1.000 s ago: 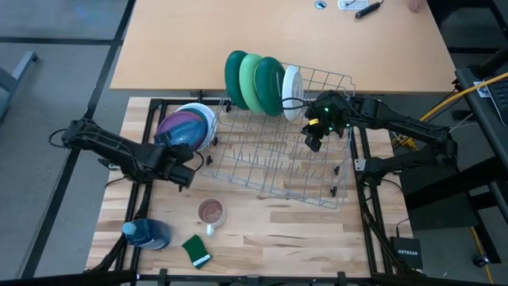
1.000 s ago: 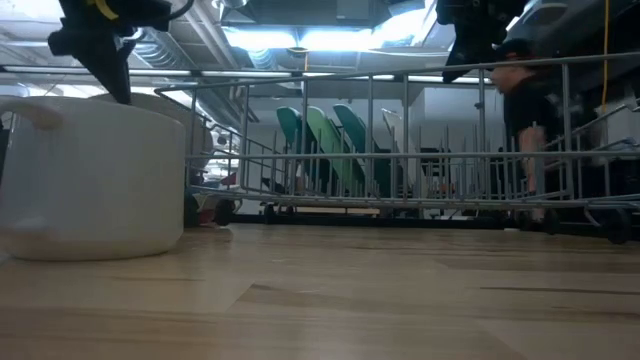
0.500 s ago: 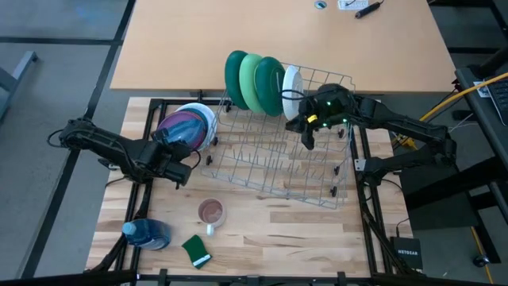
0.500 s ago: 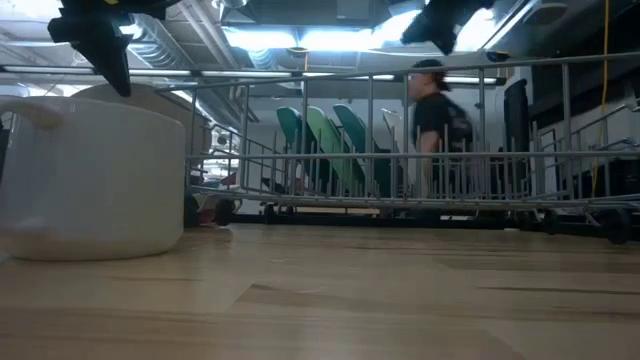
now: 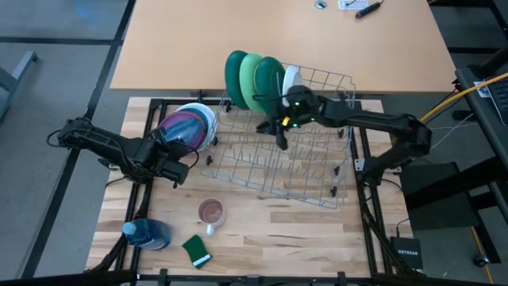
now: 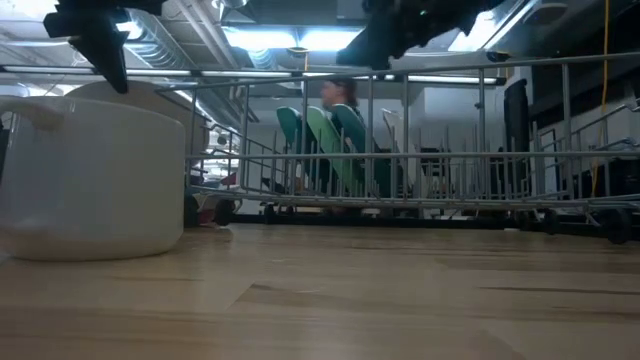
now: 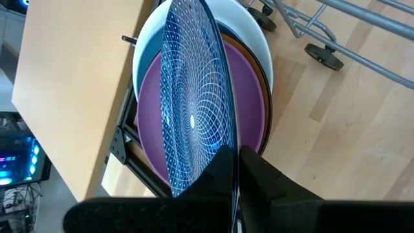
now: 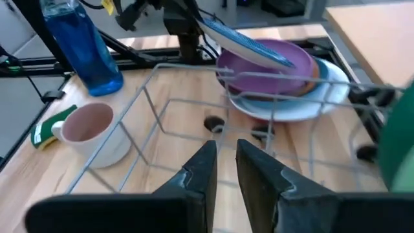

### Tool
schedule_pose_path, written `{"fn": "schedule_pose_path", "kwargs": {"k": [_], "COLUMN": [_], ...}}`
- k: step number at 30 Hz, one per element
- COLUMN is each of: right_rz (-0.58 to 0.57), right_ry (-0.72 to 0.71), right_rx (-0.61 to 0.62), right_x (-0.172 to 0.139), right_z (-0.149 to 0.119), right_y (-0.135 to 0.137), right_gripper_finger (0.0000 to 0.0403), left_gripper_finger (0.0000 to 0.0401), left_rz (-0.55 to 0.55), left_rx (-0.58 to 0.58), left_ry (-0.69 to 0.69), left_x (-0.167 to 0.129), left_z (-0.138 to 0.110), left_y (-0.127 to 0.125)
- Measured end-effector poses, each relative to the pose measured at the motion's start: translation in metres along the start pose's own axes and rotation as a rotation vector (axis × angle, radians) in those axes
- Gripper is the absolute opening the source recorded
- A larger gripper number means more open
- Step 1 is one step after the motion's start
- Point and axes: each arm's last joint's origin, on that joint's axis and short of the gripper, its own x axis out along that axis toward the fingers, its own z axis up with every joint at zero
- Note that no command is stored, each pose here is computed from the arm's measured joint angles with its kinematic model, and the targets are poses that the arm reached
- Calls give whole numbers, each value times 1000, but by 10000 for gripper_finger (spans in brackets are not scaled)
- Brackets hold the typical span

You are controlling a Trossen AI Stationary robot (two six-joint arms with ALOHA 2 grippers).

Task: Sort dishes
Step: Put the blue plate into the dishwasher rack

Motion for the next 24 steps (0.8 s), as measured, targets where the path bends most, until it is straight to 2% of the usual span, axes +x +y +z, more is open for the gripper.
{"fn": "schedule_pose_path", "kwargs": {"k": [5, 12, 15, 20, 24], "right_rz": [41, 32, 36, 41, 5], "right_ry": [-48, -157, -194, -193, -188], "right_rx": [-24, -89, -146, -307, -371], "right_x": [26, 51, 63, 90, 111], "right_z": [1, 12, 18, 23, 30], "right_y": [-11, -24, -25, -14, -7], "right_gripper_finger": [82, 163, 186, 195, 195], "left_gripper_finger": [0, 0, 0, 0, 0], "left_rz": [1, 1, 1, -1, -4], "left_rx": [5, 20, 20, 19, 13], "left_ry": [5, 5, 5, 4, 0], "left_x": [0, 0, 0, 0, 0], "left_z": [0, 0, 0, 0, 0], "left_y": [0, 0, 0, 0, 0]}}
